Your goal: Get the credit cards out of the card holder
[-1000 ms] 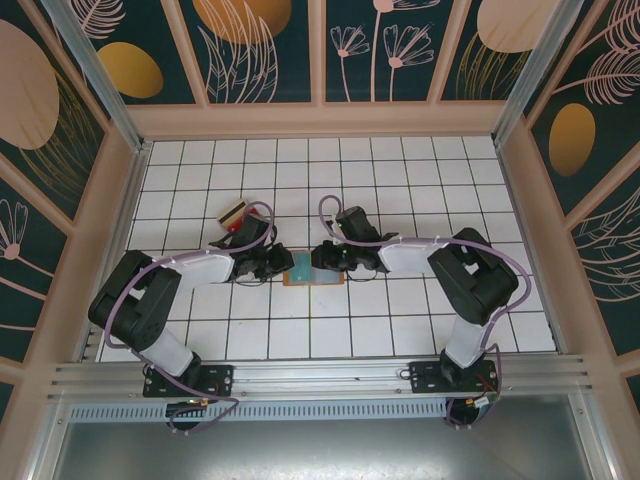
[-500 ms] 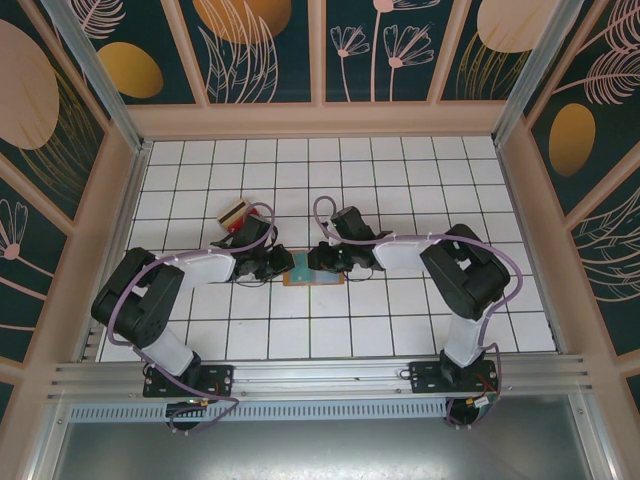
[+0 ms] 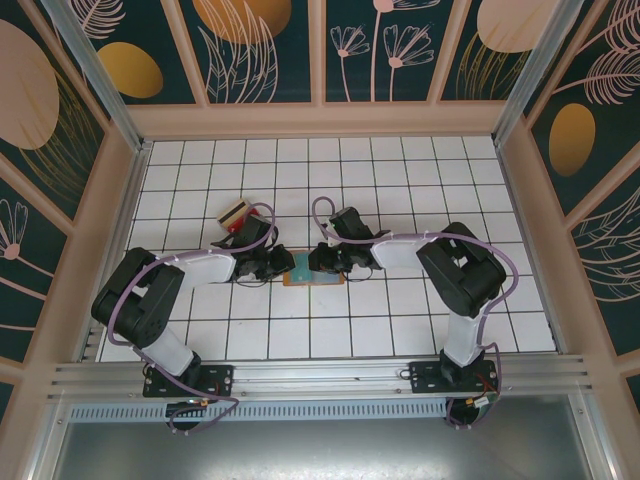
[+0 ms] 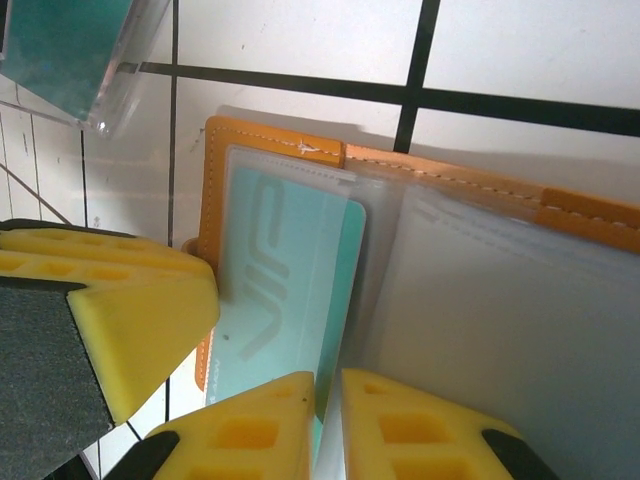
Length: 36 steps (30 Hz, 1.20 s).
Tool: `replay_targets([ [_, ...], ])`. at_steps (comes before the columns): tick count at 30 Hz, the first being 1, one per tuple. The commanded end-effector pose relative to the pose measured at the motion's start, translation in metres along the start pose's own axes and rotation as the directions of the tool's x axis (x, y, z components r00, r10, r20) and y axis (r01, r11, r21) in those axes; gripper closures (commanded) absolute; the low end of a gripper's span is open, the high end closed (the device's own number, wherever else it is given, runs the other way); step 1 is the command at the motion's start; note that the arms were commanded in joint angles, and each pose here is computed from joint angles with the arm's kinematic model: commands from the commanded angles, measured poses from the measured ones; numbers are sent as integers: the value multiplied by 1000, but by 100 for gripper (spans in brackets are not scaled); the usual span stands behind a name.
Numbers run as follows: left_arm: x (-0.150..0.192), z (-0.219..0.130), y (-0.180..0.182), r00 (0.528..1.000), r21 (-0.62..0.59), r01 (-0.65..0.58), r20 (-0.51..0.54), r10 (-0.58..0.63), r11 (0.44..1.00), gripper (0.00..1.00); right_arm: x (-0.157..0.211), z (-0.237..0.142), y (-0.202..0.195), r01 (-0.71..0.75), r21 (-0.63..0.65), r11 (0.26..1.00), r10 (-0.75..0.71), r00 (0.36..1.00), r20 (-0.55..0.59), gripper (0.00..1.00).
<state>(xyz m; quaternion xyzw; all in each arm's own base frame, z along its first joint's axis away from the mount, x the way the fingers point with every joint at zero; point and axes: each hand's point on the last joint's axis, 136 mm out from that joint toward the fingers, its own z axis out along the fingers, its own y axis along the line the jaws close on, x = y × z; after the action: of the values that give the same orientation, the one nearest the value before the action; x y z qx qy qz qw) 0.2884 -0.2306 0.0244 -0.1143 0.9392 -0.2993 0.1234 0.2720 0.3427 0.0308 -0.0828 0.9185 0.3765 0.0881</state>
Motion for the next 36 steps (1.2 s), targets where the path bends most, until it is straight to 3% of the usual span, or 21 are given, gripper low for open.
replay_targets([
  [1,7,4,3,1000,-7,-1,-24,1,1000,82,3,5,4,10,-13,1000,-11,999,-32,84],
  [4,7,4,3,1000,-7,-1,-26,1,1000,82,4,6,4,9,-18,1000,-10,999,-35,86],
  [8,7,3,2,1000,-8,-4,-21,3,1000,81,3,5,4,8,-17,1000,-9,999,-32,100],
  [18,2,-2,20,1000,-113,-22,7,23,993,86,2,-9,-9,-27,21,999,27,1000,16,100],
  [32,2,-3,17,1000,-100,-25,7,26,995,86,5,-25,-18,-41,7,999,41,998,39,100],
  [36,2,-3,14,1000,-88,-27,4,28,996,86,4,-18,-9,-45,-50,998,47,999,22,85],
])
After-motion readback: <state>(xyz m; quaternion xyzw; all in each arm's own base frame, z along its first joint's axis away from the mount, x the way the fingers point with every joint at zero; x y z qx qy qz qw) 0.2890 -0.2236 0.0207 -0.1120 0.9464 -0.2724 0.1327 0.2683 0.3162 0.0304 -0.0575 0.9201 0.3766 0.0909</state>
